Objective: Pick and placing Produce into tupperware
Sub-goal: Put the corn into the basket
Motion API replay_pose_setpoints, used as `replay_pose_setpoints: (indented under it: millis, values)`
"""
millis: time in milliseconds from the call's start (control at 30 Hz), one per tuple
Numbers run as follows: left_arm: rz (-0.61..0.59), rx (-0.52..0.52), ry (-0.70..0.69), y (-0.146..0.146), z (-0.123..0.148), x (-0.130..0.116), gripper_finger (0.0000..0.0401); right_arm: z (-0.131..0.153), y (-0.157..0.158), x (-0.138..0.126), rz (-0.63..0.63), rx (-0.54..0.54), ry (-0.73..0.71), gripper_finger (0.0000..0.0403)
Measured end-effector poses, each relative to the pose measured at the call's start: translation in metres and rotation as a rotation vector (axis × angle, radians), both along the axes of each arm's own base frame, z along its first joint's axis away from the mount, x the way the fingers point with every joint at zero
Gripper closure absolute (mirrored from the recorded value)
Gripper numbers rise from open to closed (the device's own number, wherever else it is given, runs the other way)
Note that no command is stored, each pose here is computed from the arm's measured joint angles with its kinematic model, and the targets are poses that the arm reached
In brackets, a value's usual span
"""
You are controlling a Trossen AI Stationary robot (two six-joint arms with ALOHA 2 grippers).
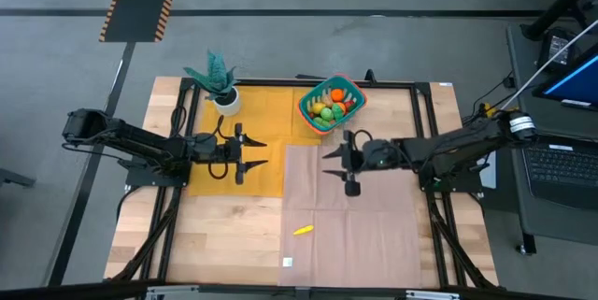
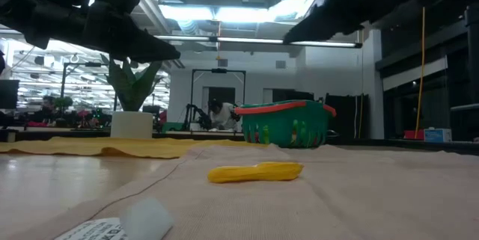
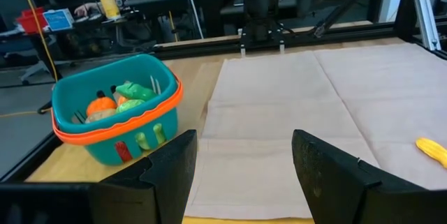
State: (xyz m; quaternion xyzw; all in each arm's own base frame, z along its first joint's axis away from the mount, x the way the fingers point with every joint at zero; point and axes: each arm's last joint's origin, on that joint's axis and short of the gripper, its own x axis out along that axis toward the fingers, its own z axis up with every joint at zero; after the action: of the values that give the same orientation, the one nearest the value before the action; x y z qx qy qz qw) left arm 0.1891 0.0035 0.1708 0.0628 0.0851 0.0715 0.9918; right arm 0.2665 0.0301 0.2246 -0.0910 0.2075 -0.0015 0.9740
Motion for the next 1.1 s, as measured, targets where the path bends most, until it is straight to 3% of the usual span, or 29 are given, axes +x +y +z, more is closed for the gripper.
replay_pose_setpoints:
  millis: [133,400,700,867,1000,1100]
  values:
    - [0.001,-0.004,0.001,0.0,0.0,0.0,0.0174,0.007,0.019,-0.002,0.012,-0.032,0.061,0.0212]
    - [0.007,-0.041,-0.002,0.0,0.0,0.0,0.0174,0.011,0.056,-0.01,0.043,-0.041,0.038,0.0212]
    - [0.009,-0.052,-0.003,0.0,-0.001,0.0,0.0174,-0.01,0.09,-0.011,0.028,-0.015,0.095,0.0212]
    - [0.01,-0.062,-0.004,0.0,-0.001,0.0,0.0174,-0.013,0.112,0.006,0.043,-0.034,0.144,0.0212]
    - [0.013,-0.083,0.0,0.0,-0.001,0.0,0.0174,-0.015,0.132,0.026,0.048,-0.078,0.275,0.0212]
    - [0.013,-0.083,0.001,0.0,-0.001,0.0,0.0174,-0.015,0.147,0.043,0.073,-0.053,0.344,0.0212]
